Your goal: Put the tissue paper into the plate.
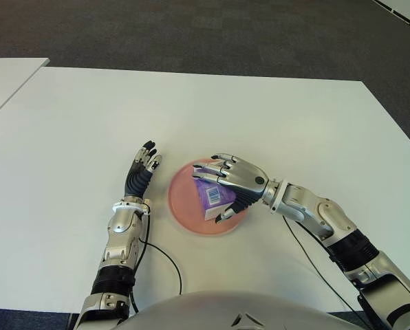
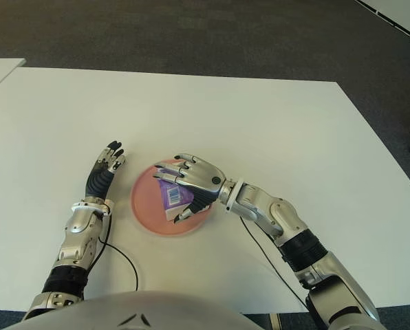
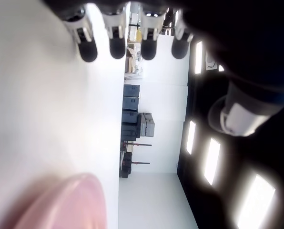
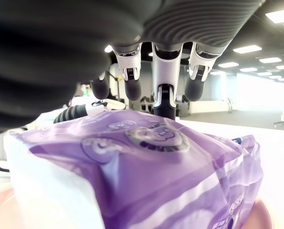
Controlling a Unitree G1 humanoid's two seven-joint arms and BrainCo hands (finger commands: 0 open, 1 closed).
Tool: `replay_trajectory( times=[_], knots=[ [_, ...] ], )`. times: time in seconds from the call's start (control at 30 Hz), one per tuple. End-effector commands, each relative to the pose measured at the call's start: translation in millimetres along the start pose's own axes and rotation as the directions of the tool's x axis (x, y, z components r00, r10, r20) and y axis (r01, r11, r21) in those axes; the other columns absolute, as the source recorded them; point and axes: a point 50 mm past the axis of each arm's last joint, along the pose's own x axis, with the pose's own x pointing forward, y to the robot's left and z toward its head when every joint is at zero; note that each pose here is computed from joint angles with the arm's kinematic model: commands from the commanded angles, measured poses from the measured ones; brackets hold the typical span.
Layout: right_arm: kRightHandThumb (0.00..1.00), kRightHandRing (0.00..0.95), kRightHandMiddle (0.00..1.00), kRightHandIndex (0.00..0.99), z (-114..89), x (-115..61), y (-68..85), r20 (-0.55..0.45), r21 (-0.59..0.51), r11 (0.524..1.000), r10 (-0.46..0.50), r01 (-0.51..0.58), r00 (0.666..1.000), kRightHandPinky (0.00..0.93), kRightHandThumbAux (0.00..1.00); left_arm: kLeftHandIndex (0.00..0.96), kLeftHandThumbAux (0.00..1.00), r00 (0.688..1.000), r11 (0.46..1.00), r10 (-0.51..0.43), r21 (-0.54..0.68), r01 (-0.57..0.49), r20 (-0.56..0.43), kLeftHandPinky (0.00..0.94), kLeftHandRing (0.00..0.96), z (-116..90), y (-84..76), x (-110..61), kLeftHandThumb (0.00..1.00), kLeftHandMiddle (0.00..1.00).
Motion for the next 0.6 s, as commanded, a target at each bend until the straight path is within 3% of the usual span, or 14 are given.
replay_trajectory(
  times=[0.03, 0.4, 0.6],
  knots=[
    [0.031, 0.0, 0.0, 0.0, 3.6, -7.5, 18.4, -0.011, 0.019, 0.994, 0.106, -0.106, 0.994, 0.0, 0.371, 0.0, 0.541, 0.997, 1.0, 0.009, 0.005, -0.009, -0.071, 0.0, 0.0, -13.3, 1.8, -6.7, 0.0, 0.0],
    [0.037, 0.0, 0.0, 0.0, 2.9, -9.8, 18.8, -0.017, 0.021, 0.993, 0.115, -0.115, 0.993, 0.0, 0.389, 0.0, 0.537, 0.997, 1.0, 0.018, 0.0, -0.018, -0.081, 0.0, 0.0, -14.8, 0.7, -5.3, 0.0, 0.0],
    [0.037, 0.0, 0.0, 0.0, -6.0, -14.1, 12.9, -0.052, 0.028, 0.997, 0.069, -0.068, 0.996, 0.0, 0.391, 0.0, 0.54, 0.996, 1.0, 0.02, -0.004, -0.021, -0.083, 0.0, 0.0, -15.1, 0.2, -4.4, 0.0, 0.0]
  ],
)
